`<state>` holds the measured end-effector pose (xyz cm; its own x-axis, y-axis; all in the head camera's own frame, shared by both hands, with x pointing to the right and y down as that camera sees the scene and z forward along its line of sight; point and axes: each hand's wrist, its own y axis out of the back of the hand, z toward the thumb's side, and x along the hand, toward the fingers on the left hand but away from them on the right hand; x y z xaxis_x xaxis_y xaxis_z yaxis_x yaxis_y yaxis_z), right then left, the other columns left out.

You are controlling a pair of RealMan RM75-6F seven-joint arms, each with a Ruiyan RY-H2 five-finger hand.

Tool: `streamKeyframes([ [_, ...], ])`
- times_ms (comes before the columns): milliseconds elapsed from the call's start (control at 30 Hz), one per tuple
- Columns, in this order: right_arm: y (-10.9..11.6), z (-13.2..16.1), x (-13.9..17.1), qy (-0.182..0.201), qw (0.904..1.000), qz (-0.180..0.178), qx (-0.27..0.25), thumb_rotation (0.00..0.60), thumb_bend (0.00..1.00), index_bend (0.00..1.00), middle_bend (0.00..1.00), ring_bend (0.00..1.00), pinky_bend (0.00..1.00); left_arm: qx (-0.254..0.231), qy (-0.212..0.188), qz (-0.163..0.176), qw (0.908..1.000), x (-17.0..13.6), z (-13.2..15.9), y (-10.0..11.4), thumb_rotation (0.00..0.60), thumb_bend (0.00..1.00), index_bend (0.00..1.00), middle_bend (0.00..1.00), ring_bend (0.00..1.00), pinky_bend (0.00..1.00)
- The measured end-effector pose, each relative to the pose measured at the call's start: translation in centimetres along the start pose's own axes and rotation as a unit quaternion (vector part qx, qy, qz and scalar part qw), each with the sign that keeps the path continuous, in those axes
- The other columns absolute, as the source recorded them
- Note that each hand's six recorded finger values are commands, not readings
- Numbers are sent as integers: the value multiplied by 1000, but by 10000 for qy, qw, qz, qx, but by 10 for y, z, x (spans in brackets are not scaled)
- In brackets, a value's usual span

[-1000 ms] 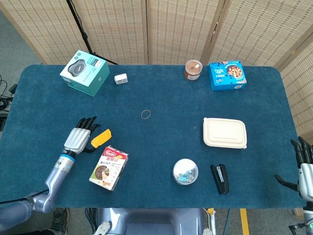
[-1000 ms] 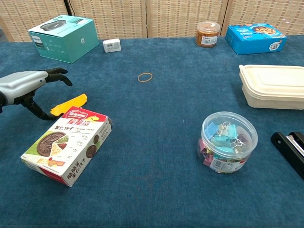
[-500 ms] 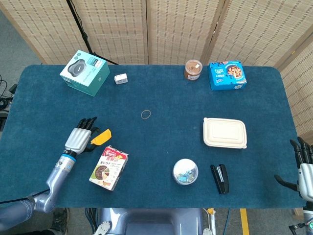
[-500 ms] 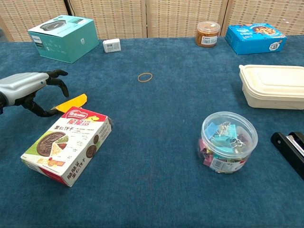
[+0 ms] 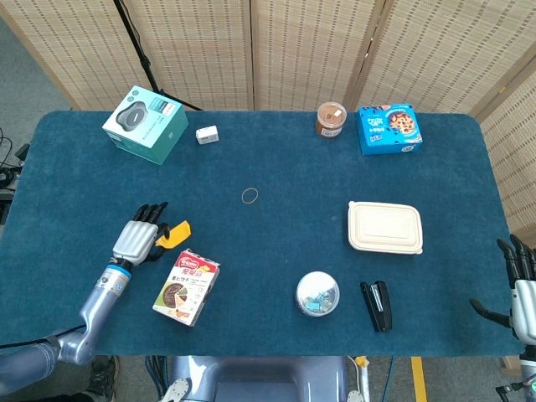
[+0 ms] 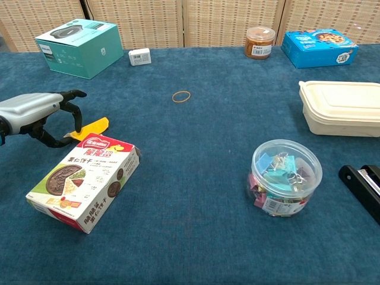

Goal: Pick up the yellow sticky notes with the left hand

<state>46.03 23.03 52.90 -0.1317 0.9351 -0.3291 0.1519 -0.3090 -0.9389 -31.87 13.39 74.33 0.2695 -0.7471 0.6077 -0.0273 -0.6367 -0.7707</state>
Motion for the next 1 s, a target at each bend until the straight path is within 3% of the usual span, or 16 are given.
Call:
streamKeyframes([
  [200, 0, 0, 0, 4, 10000, 5, -8, 600, 0, 0, 0, 0, 0, -4, -5, -44, 10000, 0, 2, -2, 600, 486, 535, 0, 0, 0],
  [533, 1, 0, 0, 5, 10000, -3, -34, 600, 0, 0, 0, 0, 0, -15, 9, -51, 10000, 0, 3, -2, 600, 503, 632, 0, 0, 0],
  [1000, 0, -1, 0, 8, 10000, 12, -55, 600, 0, 0, 0, 0, 0, -17, -66, 125, 9999, 3, 7, 7, 600, 503, 640, 0, 0, 0],
])
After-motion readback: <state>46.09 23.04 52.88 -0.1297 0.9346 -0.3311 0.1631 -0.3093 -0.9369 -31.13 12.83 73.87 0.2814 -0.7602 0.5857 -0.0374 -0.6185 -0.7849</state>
